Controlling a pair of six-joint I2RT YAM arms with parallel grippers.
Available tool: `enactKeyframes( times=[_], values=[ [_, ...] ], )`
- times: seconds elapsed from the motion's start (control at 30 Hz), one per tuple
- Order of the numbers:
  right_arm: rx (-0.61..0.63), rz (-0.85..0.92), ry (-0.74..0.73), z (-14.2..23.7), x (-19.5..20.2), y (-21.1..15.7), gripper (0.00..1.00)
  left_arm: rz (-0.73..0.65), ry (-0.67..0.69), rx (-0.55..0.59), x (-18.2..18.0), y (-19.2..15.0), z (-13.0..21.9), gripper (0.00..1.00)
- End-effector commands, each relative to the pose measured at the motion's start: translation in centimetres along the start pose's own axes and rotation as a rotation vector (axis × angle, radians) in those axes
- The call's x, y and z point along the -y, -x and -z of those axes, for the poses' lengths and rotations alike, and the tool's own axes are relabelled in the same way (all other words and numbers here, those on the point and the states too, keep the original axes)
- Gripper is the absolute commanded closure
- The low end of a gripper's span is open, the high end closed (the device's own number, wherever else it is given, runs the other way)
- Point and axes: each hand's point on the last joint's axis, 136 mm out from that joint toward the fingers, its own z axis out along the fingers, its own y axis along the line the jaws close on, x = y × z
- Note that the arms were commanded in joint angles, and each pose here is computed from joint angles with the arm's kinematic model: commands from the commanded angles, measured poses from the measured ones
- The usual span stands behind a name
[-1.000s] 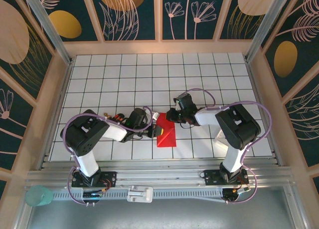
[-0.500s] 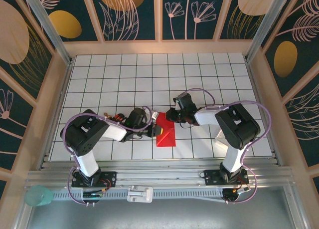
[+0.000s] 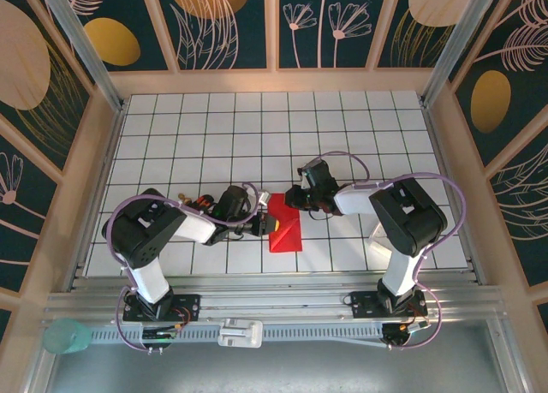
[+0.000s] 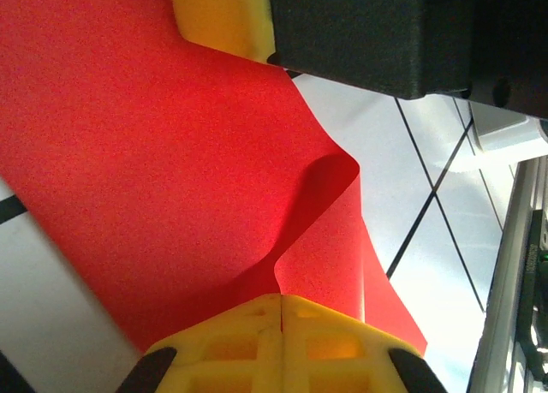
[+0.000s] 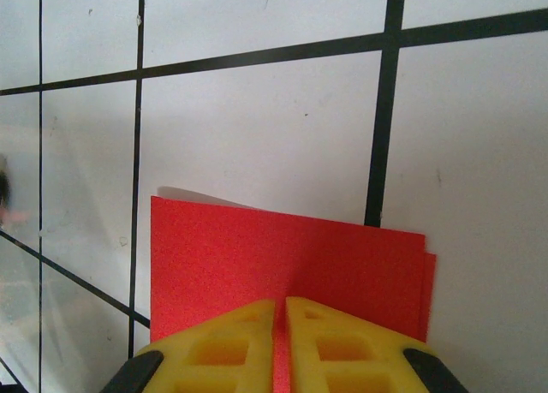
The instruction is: Fold a paper plane with a square sheet of paper (pick it up from the middle)
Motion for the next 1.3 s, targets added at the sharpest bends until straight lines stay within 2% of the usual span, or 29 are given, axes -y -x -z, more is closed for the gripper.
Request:
enactKeyframes(
  times=[0.0, 0.43, 0.67, 1.03, 1.1, 1.27],
  values=[
    [-0.055, 0.004, -0.071, -1.0, 1.9, -1.8, 0.88, 0.009, -0.018, 0.009, 0.3, 0.2, 0.3, 1.00],
    [-0.055, 0.005, -0.068, -0.9, 1.7, -1.7, 0.87, 0.050, 0.100, -0.047, -2.6, -1.4, -0.1, 1.00],
    [-0.035, 0.026, -0.036, -0.4, 0.1, -0.3, 0.82, 0.068, 0.141, -0.080, -3.6, -2.5, 0.0, 1.00],
    [0.055, 0.060, 0.005, 3.8, -3.5, 2.7, 0.76, 0.088, 0.186, -0.100, -4.7, -3.4, 0.0, 1.00],
    [0.064, 0.030, 0.011, 4.8, -3.3, 1.9, 0.76, 0.099, 0.185, -0.097, -4.7, -3.3, 0.0, 1.00],
    [0.040, -0.048, 0.011, 6.3, -2.6, -2.8, 0.79, 0.116, 0.163, -0.104, -4.2, -3.1, -0.3, 1.00]
  ],
)
